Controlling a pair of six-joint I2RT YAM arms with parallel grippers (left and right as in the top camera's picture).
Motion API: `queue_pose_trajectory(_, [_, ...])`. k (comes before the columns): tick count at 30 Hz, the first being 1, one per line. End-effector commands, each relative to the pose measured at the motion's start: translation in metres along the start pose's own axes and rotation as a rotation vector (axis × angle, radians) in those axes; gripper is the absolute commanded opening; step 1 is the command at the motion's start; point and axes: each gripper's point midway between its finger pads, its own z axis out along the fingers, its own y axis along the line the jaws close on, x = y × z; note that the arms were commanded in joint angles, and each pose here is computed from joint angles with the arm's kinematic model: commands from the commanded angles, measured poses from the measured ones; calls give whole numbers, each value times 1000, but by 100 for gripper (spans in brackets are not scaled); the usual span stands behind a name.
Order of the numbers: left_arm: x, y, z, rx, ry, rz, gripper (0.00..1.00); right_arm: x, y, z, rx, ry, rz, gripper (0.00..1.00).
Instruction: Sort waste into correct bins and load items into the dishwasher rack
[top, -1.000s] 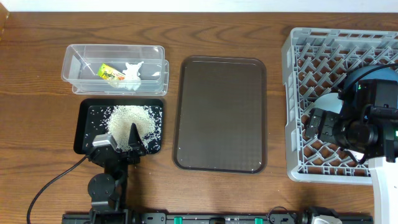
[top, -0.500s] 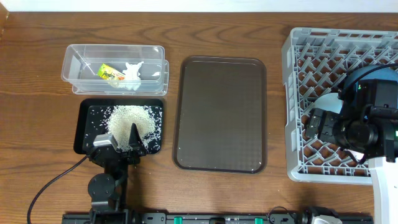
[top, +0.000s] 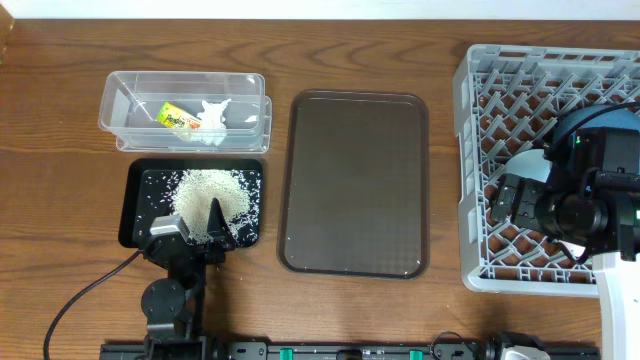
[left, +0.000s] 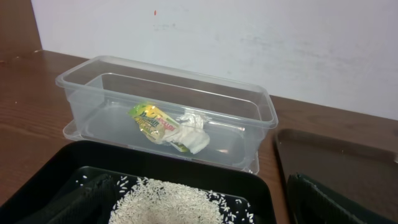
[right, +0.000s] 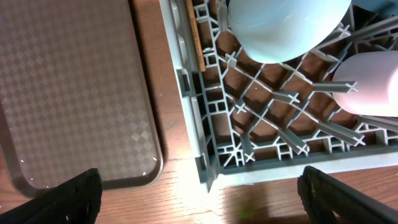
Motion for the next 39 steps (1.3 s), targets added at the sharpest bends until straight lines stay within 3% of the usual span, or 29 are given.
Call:
queue_pose_trajectory(1, [16, 5, 1, -23, 48, 16, 90, 0, 1, -2, 5, -9, 0, 99])
queue_pose_trajectory(10, [16, 5, 1, -23, 48, 16, 90, 1, 2, -12, -5, -49, -4, 99])
queue_pose_trajectory(27, [16, 5, 1, -23, 48, 16, 90, 29, -5, -92, -44, -411, -53, 99])
queue_pose_trajectory(39, [16, 5, 1, -23, 48, 16, 90, 25, 37, -60, -325, -711, -230, 99])
